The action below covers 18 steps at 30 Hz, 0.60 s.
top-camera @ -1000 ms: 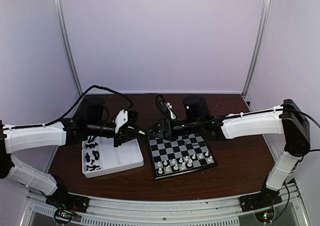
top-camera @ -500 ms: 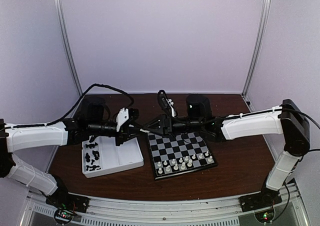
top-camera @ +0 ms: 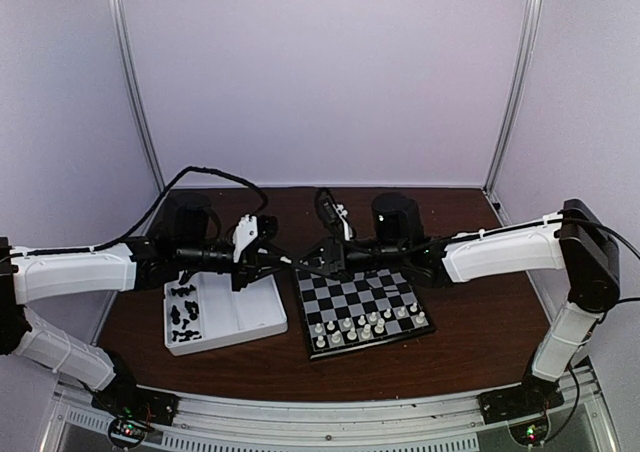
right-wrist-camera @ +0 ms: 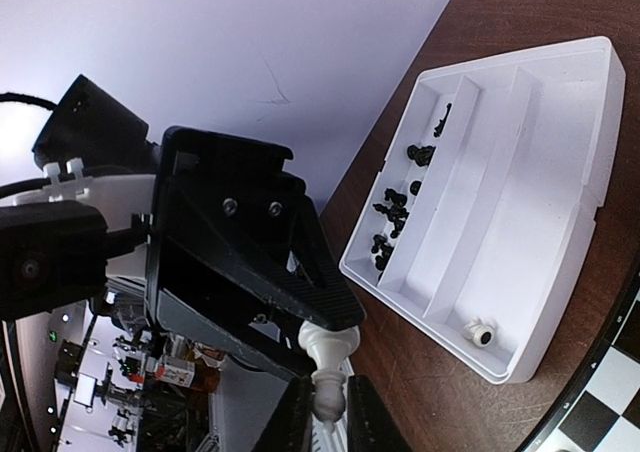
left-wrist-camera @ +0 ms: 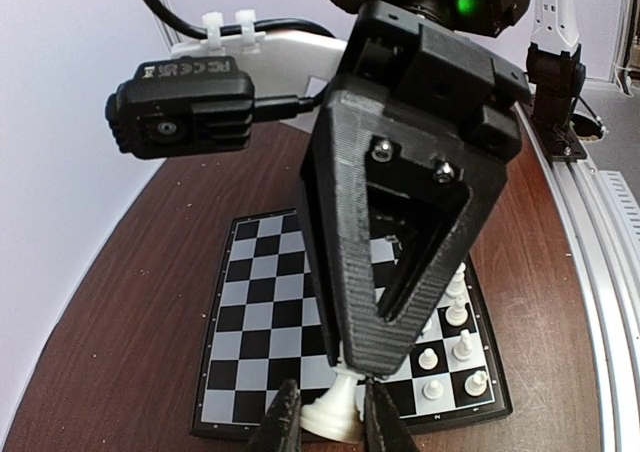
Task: Set up the chess pieces on the board
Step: Adjust the chess piece.
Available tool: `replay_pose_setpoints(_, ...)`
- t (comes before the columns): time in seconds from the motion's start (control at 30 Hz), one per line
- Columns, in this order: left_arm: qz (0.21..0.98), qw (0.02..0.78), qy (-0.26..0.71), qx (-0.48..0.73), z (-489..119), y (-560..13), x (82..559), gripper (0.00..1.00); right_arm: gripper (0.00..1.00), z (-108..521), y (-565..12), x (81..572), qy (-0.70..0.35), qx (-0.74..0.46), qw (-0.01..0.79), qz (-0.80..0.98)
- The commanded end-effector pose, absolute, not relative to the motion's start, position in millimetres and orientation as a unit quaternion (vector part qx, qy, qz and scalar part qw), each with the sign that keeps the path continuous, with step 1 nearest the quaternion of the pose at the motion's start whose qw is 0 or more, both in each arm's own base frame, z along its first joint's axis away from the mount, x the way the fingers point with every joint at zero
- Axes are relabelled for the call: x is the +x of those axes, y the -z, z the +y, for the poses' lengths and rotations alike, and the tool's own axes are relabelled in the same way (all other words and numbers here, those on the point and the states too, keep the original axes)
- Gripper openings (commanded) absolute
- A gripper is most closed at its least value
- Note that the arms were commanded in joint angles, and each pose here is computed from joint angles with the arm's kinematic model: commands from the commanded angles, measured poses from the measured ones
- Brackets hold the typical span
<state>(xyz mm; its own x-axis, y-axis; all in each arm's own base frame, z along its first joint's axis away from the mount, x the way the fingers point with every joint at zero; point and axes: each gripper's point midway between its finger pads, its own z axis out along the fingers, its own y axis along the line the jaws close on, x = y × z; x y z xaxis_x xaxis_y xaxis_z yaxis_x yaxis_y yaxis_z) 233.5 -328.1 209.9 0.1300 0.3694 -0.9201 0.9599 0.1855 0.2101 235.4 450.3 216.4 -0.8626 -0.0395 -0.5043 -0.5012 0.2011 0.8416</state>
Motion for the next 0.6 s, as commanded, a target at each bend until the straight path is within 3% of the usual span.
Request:
replay_pose_setpoints(0.0,0.577,0.512,0.302,0.56,-332.1,-218.1,234.7,0.11,0.09,449.2,-224.8,237.9,-0.613,-0.182,0.201,0.742)
replay_pose_setpoints(0.13,0.576,0.513,0.303,0.559,-332.1,-219.3,234.8,0.2,0.07,447.4,-229.2,237.9,-0.614,-0.184,0.204,0.74)
replay_pose_setpoints(0.27,0.578,0.514,0.304,0.556,-330.7,-218.7,233.8,0.41,0.07,438.3,-224.2,242.1,-0.59,-0.182,0.209,0.759)
replay_pose_setpoints(0.57,0.618,0.535,0.296,0.494,-309.0,-231.5,234.9,0.7,0.07,369.2,-202.5,250.2,-0.421,-0.199,0.25,0.849)
